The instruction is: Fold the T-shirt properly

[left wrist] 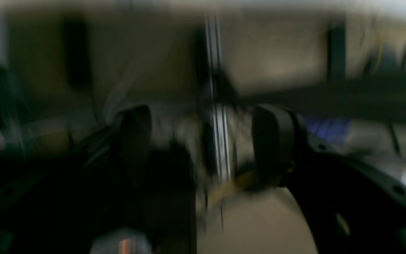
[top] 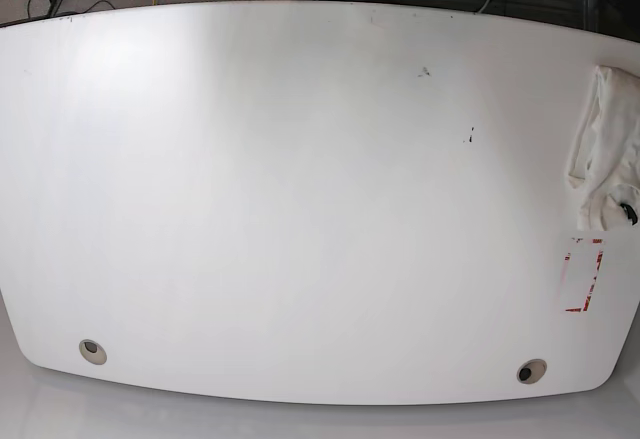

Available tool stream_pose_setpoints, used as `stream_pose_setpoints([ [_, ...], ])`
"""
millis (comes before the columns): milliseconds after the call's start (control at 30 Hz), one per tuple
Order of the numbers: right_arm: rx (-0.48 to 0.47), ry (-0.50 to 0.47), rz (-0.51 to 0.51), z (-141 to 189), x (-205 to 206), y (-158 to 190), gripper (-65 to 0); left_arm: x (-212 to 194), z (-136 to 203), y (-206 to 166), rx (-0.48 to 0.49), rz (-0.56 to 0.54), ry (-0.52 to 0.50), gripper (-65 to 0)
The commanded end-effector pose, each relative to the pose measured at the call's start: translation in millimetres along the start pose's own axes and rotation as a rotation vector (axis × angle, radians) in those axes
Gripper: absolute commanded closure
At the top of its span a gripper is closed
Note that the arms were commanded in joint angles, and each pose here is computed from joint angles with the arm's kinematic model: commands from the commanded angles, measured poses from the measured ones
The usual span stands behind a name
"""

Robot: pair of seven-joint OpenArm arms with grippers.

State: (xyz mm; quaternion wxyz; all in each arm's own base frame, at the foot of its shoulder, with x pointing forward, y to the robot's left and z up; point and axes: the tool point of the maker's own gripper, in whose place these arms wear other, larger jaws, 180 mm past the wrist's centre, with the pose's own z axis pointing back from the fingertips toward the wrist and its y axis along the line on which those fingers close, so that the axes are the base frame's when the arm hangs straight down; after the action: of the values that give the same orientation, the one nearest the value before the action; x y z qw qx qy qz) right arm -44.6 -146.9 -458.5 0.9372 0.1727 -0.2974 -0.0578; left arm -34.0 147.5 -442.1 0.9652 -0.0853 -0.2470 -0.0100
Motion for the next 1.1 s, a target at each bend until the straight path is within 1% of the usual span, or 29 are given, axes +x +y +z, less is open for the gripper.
stream_pose_setpoints([
  [0,-0.015,-0.026,-0.044,-6,-20,-4,-8.7,-20,-15,9,-0.004,0.019,0.049,-40.4],
  [33,-0.021,-0.024,-0.049,-8,-26,-5,-8.7,-22,-21,13,-0.001,0.021,0.054,-40.4],
  [67,-0.03,-0.016,-0.068,-12,-36,-7,-8.7,-34,-33,20,0.008,0.034,0.084,-40.4],
  [167,-0.04,0.004,-0.092,-23,-50,-12,-8.7,-69,-49,30,0.027,0.078,0.172,-40.4],
  [300,-0.048,0.039,-0.127,-38,-65,-16,-8.7,-95,-75,41,0.045,0.129,0.25,-40.6],
  [400,-0.052,0.051,-0.15,-49,-70,-19,-8.7,-106,-89,57,0.067,0.143,0.289,-40.4],
  [567,-0.056,0.09,-0.174,-66,-81,-24,-8.7,-120,-110,65,0.088,0.187,0.305,-40.7],
  [700,-0.06,0.146,-0.148,-80,-89,-34,-8.7,-132,-124,66,0.095,0.187,0.335,-40.8],
  [733,-0.076,0.176,-0.132,-86,-95,-39,-8.7,-135,-132,66,0.096,0.192,0.345,-40.8],
  [867,-0.118,0.216,-0.096,-100,-99,-47,-8.7,-139,-142,70,0.135,0.195,0.365,-40.8],
  [967,-0.138,0.233,-0.061,-114,-96,-52,-8.7,-133,-150,77,0.176,0.157,0.363,-40.8],
  [1067,-0.14,0.248,-0.028,-125,-92,-53,-8.7,-131,-153,80,0.193,0.118,0.378,-40.8],
])
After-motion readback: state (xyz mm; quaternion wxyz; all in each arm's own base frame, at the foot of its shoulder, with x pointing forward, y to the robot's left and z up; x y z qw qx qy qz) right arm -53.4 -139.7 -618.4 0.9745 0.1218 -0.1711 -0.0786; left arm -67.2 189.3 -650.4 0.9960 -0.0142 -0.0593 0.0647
